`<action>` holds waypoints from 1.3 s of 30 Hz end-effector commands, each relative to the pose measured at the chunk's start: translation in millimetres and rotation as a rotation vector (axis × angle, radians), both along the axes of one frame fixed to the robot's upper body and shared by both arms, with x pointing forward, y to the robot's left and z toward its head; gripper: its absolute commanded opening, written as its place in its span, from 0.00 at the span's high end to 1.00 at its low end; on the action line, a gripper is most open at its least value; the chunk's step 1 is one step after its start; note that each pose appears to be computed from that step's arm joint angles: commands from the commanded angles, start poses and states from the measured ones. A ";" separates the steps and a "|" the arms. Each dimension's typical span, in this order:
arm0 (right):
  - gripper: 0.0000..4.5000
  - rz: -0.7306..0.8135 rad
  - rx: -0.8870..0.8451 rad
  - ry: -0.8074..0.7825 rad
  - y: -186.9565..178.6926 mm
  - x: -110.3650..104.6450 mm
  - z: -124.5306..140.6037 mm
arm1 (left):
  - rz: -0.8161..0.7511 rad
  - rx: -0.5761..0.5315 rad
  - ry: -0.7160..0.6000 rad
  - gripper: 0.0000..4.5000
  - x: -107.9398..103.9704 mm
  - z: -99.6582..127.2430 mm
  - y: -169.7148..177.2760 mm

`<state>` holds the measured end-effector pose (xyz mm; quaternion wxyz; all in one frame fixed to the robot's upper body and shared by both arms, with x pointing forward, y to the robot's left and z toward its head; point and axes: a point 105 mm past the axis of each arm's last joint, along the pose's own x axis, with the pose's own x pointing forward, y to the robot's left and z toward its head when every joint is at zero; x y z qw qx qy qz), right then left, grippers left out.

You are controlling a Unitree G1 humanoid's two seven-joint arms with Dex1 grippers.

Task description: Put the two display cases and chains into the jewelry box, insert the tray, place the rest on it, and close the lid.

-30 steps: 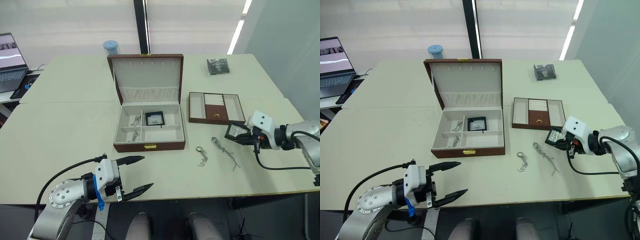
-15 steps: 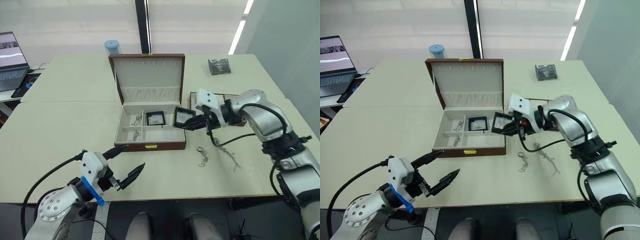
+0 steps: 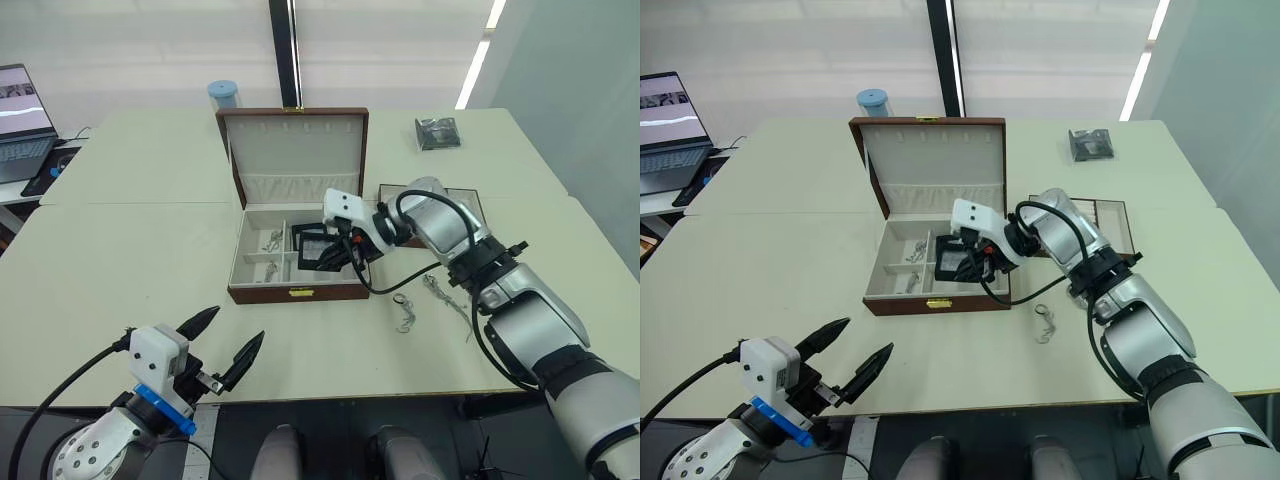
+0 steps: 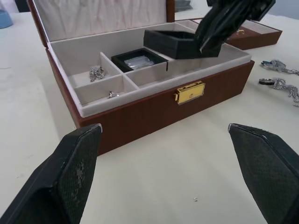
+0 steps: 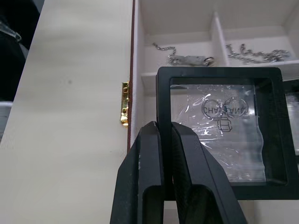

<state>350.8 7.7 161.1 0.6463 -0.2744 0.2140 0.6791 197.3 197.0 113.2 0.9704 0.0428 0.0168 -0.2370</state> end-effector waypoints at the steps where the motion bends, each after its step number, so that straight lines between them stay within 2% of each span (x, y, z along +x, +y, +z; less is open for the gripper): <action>1: 0.99 0.058 0.007 -0.018 7.3 -3.1 14.1 | 0.009 0.013 -0.036 0.00 -5.7 4.8 1.4; 11: 0.99 0.060 -0.019 -0.001 13.6 0.4 6.2 | 0.014 0.004 -0.043 0.00 -12.1 0.2 0.3; 18: 0.99 0.043 -0.028 -0.004 12.7 4.5 4.0 | -0.001 0.003 -0.050 0.00 -9.6 5.2 -4.0; 20: 0.84 0.036 -0.024 -0.007 12.6 5.8 4.4 | -0.004 0.004 -0.051 0.00 -8.3 6.5 -4.9; 29: 0.31 0.014 0.026 -0.012 9.7 9.8 14.8 | -0.023 0.002 -0.054 0.00 -1.5 11.4 -9.2; 33: 0.01 -0.020 0.067 -0.010 7.5 14.3 20.1 | -0.038 0.008 -0.055 0.00 2.6 13.1 -9.2; 39: 0.01 -0.054 0.153 -0.006 1.6 19.0 31.4 | -0.048 0.010 -0.054 0.00 5.0 14.4 -7.9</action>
